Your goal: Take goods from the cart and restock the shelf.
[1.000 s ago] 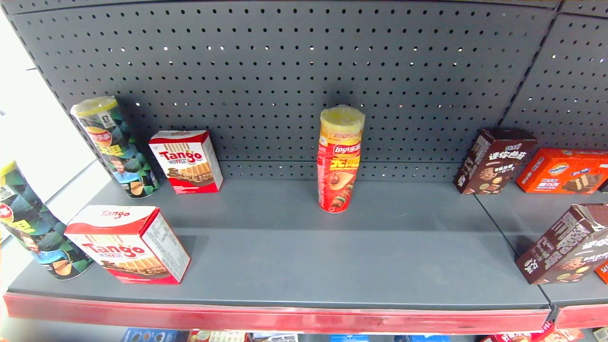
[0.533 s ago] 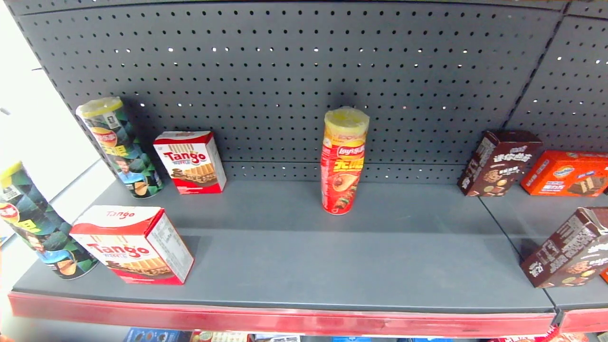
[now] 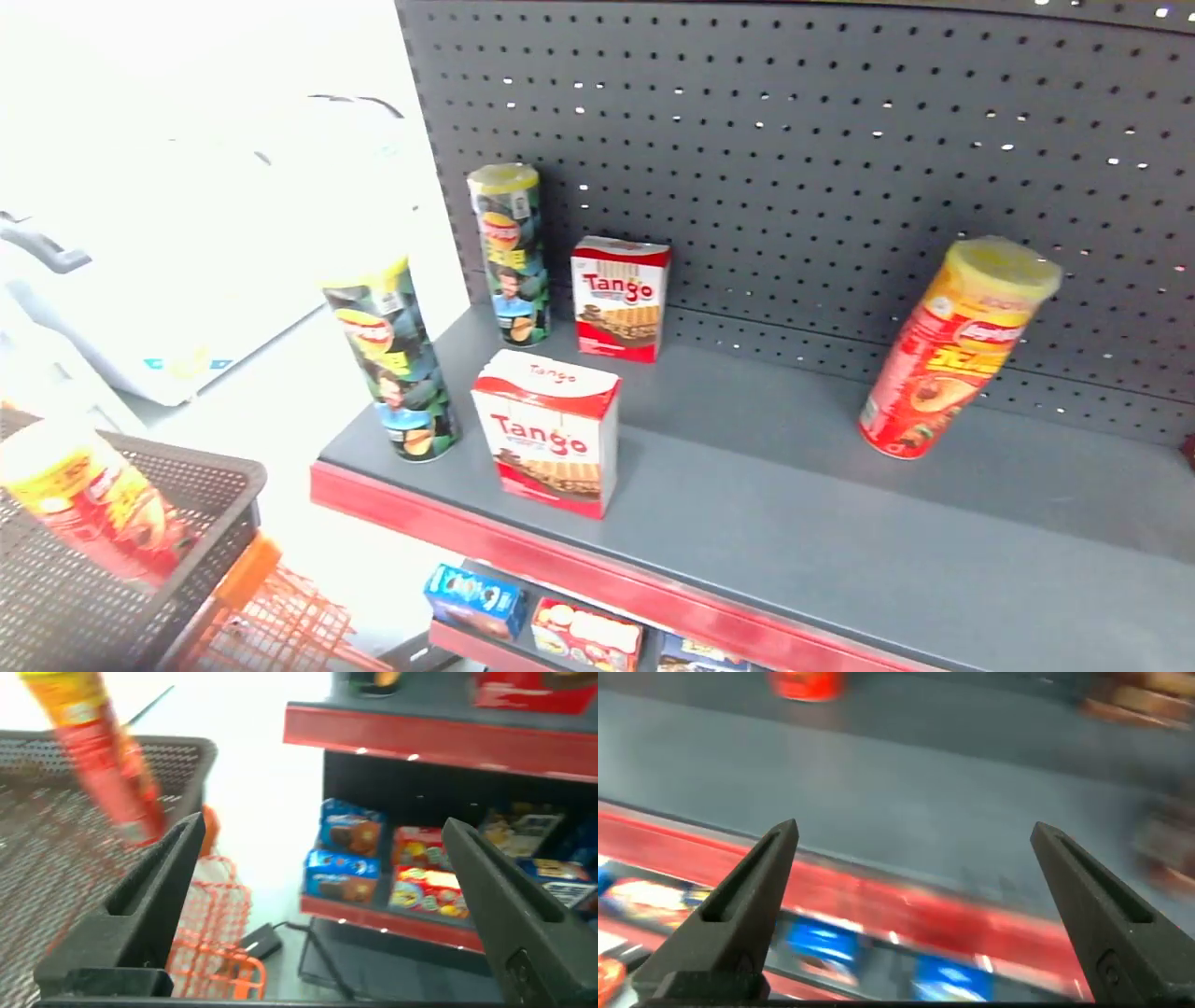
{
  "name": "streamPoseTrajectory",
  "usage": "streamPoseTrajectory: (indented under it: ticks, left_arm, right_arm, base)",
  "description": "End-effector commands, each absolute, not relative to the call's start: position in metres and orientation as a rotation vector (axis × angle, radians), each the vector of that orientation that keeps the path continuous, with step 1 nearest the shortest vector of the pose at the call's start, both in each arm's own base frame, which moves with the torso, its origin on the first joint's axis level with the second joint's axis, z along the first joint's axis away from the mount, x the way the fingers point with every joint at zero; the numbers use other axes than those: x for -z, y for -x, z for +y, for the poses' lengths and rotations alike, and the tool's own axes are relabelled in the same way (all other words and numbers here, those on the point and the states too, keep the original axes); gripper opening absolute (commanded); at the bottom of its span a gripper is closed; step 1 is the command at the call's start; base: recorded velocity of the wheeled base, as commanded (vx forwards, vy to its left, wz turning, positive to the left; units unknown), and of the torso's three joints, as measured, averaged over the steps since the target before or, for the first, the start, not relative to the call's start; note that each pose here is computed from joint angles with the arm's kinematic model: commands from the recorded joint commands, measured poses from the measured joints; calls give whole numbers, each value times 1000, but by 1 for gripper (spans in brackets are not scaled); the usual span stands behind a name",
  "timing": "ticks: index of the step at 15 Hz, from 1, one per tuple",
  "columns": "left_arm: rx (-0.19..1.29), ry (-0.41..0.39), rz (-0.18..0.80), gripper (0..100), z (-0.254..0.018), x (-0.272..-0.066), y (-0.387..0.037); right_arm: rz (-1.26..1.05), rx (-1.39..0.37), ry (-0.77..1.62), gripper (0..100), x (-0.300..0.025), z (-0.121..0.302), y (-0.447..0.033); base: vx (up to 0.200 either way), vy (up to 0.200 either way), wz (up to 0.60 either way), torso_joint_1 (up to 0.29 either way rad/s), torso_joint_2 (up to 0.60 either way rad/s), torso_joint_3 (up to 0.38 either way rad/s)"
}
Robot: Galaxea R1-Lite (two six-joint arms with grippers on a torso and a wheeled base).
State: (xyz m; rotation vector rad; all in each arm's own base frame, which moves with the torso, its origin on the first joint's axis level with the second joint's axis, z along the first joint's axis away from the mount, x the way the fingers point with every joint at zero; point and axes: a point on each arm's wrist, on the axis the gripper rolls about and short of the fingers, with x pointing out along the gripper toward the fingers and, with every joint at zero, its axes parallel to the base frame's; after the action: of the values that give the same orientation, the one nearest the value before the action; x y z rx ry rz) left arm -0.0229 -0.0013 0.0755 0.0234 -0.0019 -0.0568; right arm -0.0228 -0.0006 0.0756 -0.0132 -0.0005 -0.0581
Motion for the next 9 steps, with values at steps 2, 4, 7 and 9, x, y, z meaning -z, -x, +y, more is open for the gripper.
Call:
streamPoseTrajectory:
  ticks: [2, 4, 7, 9]
  left_arm:
    - [57, -23, -1, 100, -1, -75, 23]
    - [57, -23, -1, 100, -1, -75, 23]
    - [57, -23, -1, 100, -1, -75, 23]
    - [57, -23, -1, 100, -1, -75, 23]
  right_arm:
    - [-1, 58, 12, 100, -76, -1, 23]
    - [-1, 58, 12, 100, -76, -1, 23]
    - [-1, 58, 12, 100, -76, -1, 23]
    - [-1, 58, 12, 100, -76, -1, 23]
  base:
    - [0, 0, 300, 1, 4, 1]
    - [0, 0, 0, 0, 0, 0]
    - [0, 0, 0, 0, 0, 0]
    - [0, 0, 0, 0, 0, 0]
